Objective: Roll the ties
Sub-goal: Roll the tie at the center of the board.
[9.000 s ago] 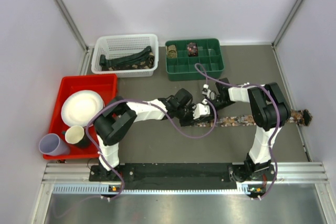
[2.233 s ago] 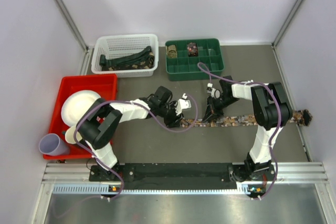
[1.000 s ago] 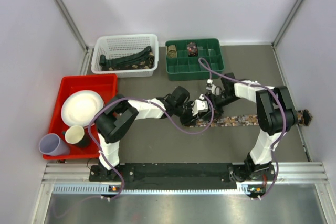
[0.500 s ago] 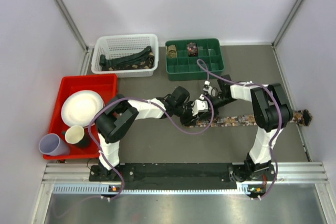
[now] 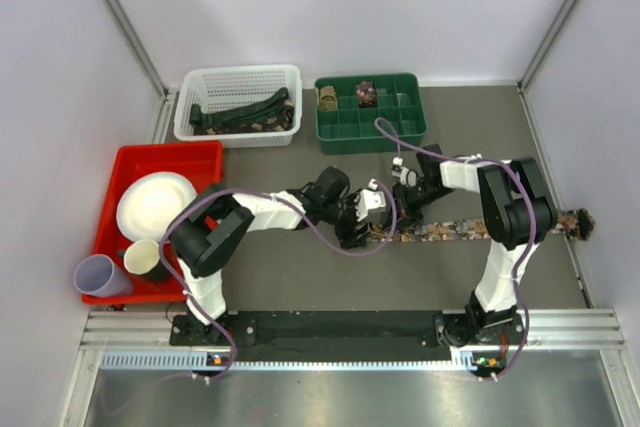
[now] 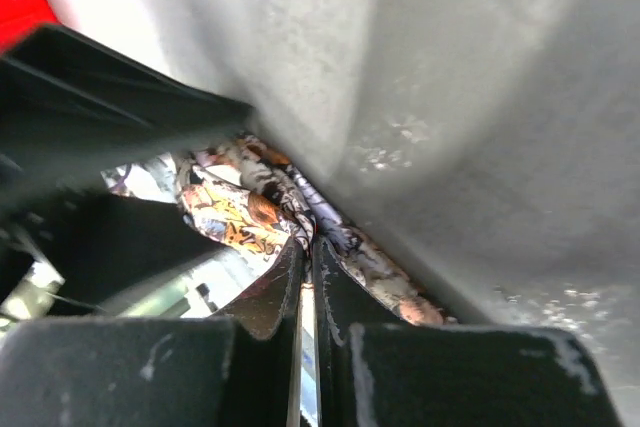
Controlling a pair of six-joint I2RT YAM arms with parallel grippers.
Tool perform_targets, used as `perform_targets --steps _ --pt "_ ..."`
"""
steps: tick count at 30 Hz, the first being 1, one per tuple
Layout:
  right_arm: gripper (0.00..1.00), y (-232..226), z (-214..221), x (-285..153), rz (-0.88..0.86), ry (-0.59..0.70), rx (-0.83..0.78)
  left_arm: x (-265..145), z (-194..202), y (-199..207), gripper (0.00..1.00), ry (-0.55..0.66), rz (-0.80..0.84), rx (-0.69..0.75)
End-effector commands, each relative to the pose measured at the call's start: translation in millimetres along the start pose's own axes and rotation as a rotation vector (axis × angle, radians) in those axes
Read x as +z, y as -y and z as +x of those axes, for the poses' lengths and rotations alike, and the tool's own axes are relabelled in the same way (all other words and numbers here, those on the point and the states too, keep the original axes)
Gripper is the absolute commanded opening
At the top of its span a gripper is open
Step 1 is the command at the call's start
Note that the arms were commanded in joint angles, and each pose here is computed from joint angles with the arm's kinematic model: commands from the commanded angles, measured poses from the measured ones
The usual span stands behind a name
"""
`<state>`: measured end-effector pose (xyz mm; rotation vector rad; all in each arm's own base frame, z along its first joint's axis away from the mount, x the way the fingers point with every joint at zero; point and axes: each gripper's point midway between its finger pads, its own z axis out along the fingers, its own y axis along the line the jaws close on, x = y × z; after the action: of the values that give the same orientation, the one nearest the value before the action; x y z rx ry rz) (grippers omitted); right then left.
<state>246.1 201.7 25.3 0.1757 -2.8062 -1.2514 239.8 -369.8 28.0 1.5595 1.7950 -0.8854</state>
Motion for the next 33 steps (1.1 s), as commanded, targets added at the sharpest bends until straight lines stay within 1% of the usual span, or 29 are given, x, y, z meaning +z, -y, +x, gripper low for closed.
perform_targets --steps 1,5,6,8,9,12,15,20,22,25,27,29,30,31,33 --pt "0.00 16.5 -6.8 1.9 0.063 0.017 -0.062 -17.2 3.0 -1.9 0.74 0.058 -0.027 -0.069" --pt "0.00 27.1 -5.2 4.7 0.096 0.014 -0.077 -15.3 2.4 -5.8 0.72 0.072 -0.039 -0.070" --pt "0.00 29.0 -4.9 4.7 0.106 0.014 -0.079 -14.9 -0.4 -7.2 0.67 0.083 -0.041 -0.073" --pt "0.00 31.0 -4.1 5.1 0.112 0.013 -0.083 -15.8 -3.7 -8.8 0.63 0.092 -0.044 -0.065" --pt "0.00 30.7 -4.4 5.3 0.113 0.013 -0.083 -16.6 -8.4 -8.1 0.57 0.105 -0.036 -0.050" --pt "0.00 28.9 -3.1 5.0 0.110 0.009 -0.089 -19.0 -22.8 -7.3 0.51 0.136 -0.023 -0.038" --pt "0.00 27.1 -1.5 6.5 0.108 0.007 -0.095 -18.7 -39.5 -4.6 0.50 0.168 -0.011 -0.025" --pt "0.00 28.6 1.8 10.6 0.112 -0.005 -0.087 -7.3 -63.3 -3.8 0.50 0.216 0.001 -0.018" --pt "0.00 28.6 1.9 11.6 0.111 -0.006 -0.085 2.4 -70.0 -5.0 0.50 0.227 0.004 -0.013" --pt "0.00 28.8 0.9 11.2 0.114 -0.009 -0.086 13.1 -77.5 -9.6 0.46 0.235 -0.002 -0.019" --pt "0.00 29.7 0.4 10.9 0.120 -0.009 -0.089 14.8 -75.5 -12.6 0.45 0.225 -0.014 -0.024" --pt "0.00 30.1 1.3 10.5 0.124 -0.013 -0.087 9.3 -73.0 -15.5 0.49 0.207 -0.030 -0.005" --pt "0.00 30.2 2.2 10.7 0.126 -0.016 -0.087 5.4 -64.1 -11.4 0.58 0.175 -0.017 -0.018" --pt "0.00 30.2 2.1 10.0 0.126 -0.015 -0.089 -6.2 -64.2 -13.3 0.62 0.174 -0.023 -0.015" --pt "0.00 30.3 2.5 9.5 0.127 -0.015 -0.092 -15.5 -38.7 -2.8 0.68 0.104 0.012 -0.014"
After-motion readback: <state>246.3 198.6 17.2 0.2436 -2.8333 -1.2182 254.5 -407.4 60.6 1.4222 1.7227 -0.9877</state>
